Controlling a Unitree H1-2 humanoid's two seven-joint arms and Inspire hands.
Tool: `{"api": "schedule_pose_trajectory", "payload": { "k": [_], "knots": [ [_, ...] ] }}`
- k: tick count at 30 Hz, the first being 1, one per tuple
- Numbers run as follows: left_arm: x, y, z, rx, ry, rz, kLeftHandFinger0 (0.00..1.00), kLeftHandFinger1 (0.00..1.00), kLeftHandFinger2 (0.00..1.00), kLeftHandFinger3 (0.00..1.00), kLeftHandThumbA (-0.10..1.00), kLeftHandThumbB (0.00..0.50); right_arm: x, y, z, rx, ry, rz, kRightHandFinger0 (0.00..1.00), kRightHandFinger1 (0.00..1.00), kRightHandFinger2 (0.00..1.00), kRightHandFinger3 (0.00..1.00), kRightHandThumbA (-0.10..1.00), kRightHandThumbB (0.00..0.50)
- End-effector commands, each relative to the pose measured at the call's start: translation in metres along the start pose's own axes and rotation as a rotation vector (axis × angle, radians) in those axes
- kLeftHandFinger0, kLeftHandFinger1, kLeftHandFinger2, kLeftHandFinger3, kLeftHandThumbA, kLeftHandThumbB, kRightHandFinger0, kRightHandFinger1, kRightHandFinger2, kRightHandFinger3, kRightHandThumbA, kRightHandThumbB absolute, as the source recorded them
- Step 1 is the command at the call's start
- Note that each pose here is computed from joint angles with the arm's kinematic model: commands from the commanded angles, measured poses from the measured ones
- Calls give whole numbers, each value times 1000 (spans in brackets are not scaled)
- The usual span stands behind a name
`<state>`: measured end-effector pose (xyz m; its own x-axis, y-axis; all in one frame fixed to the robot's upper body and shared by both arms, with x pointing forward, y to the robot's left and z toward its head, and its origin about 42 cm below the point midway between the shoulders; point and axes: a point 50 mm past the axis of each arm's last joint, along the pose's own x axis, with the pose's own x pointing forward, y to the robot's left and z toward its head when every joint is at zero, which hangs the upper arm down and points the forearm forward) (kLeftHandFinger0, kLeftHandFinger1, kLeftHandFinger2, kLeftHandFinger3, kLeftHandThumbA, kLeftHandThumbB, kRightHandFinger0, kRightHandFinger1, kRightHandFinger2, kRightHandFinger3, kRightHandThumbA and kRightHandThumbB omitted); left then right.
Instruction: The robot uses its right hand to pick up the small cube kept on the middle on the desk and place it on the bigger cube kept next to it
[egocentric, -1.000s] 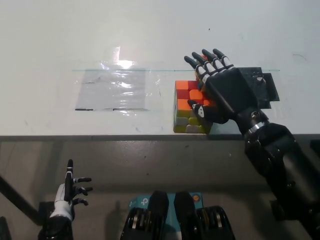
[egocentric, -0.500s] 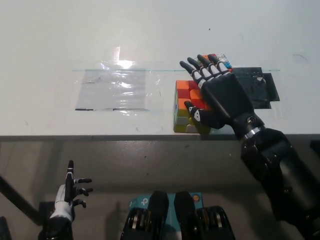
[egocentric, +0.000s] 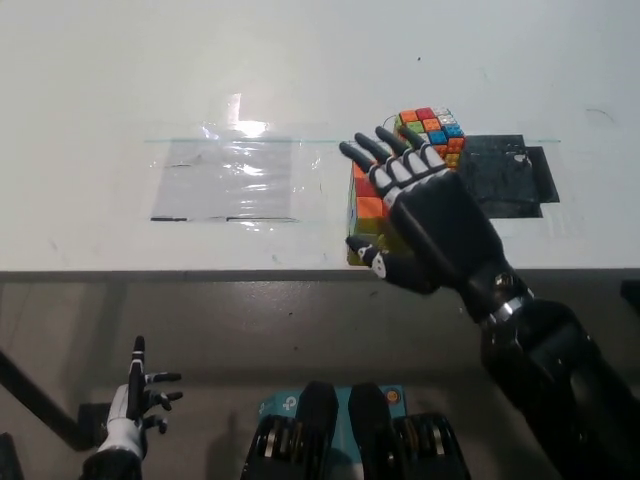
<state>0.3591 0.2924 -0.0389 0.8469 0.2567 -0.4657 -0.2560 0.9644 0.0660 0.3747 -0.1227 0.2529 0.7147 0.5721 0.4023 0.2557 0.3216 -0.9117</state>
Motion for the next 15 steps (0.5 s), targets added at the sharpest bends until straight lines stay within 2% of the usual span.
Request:
{"api": "schedule_pose_trajectory", "payload": {
  "k": [1,5,6,10,11,12,14,15],
  "knots": [
    [4,7,10,6,-41,29,38,558,98,0,1000,500,-4,-23,30,17,-96,-42,1000,1000,1000,1000,598,345],
    [3,10,7,8,-33,34,53,588,144,0,1000,500,-22,-30,43,49,-99,-42,1000,1000,1000,1000,558,339],
    [3,10,7,4,-36,29,99,633,176,1,1000,500,-33,-32,46,53,-92,-43,1000,1000,1000,1000,563,331],
    [5,14,11,18,-37,32,122,643,158,0,1000,500,-79,-28,49,90,-25,-49,1000,1000,1000,1000,570,309],
    [4,14,10,4,-39,30,120,624,143,0,1000,500,-92,-25,49,113,2,-52,1000,1000,1000,1000,509,325],
    [4,14,10,4,-39,30,118,623,142,0,1000,500,-92,-25,49,113,2,-52,1000,1000,1000,1000,503,325],
    [4,14,10,17,-40,30,118,616,149,27,1000,500,-127,-18,44,109,99,-9,1000,1000,1000,1000,539,297],
    [4,15,9,42,-49,27,112,635,173,39,1000,500,-150,-11,38,125,161,10,1000,1000,1000,1000,513,268]
  ]
}}
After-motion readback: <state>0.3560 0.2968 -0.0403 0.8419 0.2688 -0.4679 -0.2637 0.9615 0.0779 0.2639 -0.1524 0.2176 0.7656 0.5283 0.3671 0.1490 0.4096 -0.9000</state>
